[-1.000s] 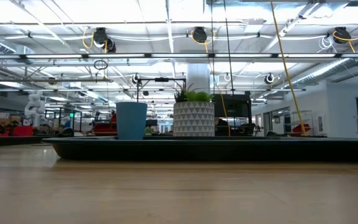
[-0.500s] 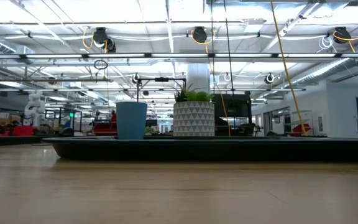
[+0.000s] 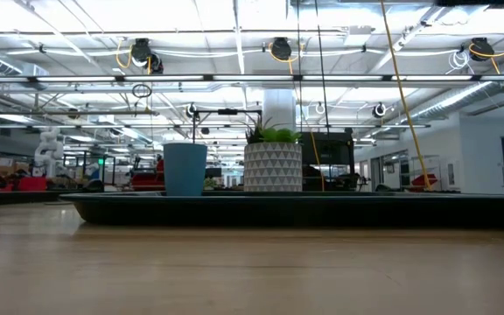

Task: Pick and place plate/cup/fork/spoon on tray
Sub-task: Put the green plate to the bottom of the blue cup on the black serving tray

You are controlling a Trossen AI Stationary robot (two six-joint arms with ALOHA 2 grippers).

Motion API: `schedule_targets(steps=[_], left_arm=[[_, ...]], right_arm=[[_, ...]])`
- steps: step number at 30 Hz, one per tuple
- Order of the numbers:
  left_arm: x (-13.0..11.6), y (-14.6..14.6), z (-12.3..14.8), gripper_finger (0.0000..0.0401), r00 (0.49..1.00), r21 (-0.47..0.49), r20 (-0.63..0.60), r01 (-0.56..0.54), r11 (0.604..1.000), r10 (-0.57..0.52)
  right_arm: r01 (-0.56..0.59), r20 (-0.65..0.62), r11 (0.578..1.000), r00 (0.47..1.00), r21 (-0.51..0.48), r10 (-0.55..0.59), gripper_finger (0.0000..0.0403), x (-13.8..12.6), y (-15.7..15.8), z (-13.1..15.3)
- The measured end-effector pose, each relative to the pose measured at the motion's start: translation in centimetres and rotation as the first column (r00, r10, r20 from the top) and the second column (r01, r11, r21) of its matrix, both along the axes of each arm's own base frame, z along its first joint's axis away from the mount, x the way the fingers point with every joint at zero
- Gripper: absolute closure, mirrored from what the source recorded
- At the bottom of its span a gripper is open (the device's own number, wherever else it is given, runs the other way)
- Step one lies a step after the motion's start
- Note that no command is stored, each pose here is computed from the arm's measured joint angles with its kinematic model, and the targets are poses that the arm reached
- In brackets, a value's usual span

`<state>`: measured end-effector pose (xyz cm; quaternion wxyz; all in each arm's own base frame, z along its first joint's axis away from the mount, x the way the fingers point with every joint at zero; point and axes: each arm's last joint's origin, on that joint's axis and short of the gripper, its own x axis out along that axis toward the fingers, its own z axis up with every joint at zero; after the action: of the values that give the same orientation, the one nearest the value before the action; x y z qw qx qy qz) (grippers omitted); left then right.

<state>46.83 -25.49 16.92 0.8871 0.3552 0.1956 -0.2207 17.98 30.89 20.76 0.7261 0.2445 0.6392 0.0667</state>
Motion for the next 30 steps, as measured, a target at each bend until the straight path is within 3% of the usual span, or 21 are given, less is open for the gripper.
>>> schedule_targets(steps=[7,13,17,23,27,30], left_arm=[[2.0,0.9,-2.1,0.0185,0.997,0.059,-0.005,0.075,0.995,-0.075],[2.9,1.8,-3.4,0.0195,0.998,0.143,0.012,0.056,0.988,-0.058],[3.0,1.8,-3.3,0.0244,0.996,0.168,0.027,0.074,0.983,-0.080],[2.9,1.6,-3.3,0.0342,0.980,0.231,0.034,0.182,0.956,-0.195],[2.8,1.6,-3.8,0.0386,0.977,0.230,0.009,0.206,0.951,-0.214],[2.8,1.5,-3.7,0.0390,0.974,0.209,0.016,0.217,0.953,-0.226]], right_arm=[[0.001,0.001,1.000,1.000,0.002,-0.001,0.0403,0.0,0.0,0.0],[0.007,0.002,1.000,1.000,0.004,-0.007,0.0403,0.1,0.0,0.0],[0.012,0.002,1.000,1.000,0.003,-0.012,0.0403,0.2,-0.1,0.0],[0.051,0.002,0.999,0.999,0.005,-0.051,0.0397,0.4,-0.1,0.0],[0.077,0.047,0.997,0.996,-0.001,-0.077,0.0365,0.6,-0.1,0.1],[0.081,0.088,0.997,0.993,-0.014,-0.079,0.0326,0.8,-0.2,0.1]])
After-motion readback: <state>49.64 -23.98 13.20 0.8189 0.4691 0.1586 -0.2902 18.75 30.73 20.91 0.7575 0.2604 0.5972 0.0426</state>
